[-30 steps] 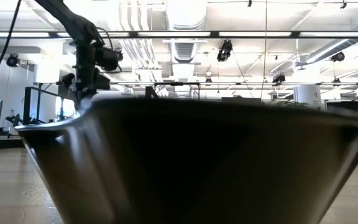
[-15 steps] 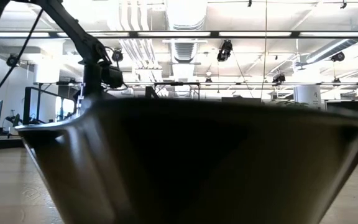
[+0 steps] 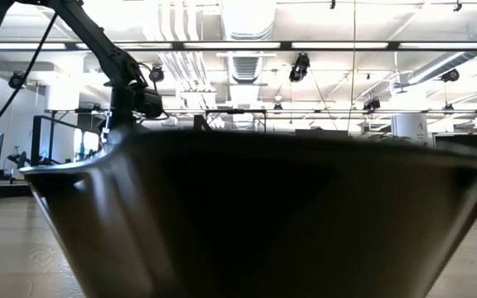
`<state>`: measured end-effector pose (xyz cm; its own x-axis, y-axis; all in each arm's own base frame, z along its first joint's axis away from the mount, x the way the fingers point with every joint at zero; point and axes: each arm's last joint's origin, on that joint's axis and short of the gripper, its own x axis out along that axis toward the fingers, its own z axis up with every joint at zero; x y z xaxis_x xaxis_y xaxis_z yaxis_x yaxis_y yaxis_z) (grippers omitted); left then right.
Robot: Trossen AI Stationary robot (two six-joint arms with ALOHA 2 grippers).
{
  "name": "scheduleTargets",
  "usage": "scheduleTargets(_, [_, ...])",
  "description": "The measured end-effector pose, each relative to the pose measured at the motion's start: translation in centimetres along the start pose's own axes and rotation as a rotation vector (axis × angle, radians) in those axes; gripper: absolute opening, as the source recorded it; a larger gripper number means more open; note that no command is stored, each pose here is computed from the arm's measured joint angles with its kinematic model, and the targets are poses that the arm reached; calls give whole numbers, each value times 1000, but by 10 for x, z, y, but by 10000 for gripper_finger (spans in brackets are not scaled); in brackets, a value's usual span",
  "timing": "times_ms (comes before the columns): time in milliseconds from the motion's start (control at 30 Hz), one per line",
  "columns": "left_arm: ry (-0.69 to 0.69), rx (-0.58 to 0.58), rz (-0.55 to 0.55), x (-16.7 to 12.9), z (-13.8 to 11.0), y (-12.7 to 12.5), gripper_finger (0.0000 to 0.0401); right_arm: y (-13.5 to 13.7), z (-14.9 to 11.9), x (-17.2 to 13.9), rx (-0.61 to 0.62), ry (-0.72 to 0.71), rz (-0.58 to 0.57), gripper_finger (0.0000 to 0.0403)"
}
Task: Pick & Place Mini shaped plates
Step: Put the stacked black distorted square plates on the shelf
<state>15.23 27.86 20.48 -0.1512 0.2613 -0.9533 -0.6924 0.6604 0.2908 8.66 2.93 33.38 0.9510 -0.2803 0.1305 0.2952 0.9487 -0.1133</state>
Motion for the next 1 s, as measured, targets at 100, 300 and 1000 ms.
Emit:
scheduleTargets(100, [-6,16,4,0,0,0,0,0,0,0,0,0,0,8])
scheduleTargets(300, [-8,30,11,1,0,0,0,0,1,0,5,-4,-1,8])
scheduleTargets(1000, [-14,41,29,2,1,1,1,-1,3,0,24,-20,-6,8])
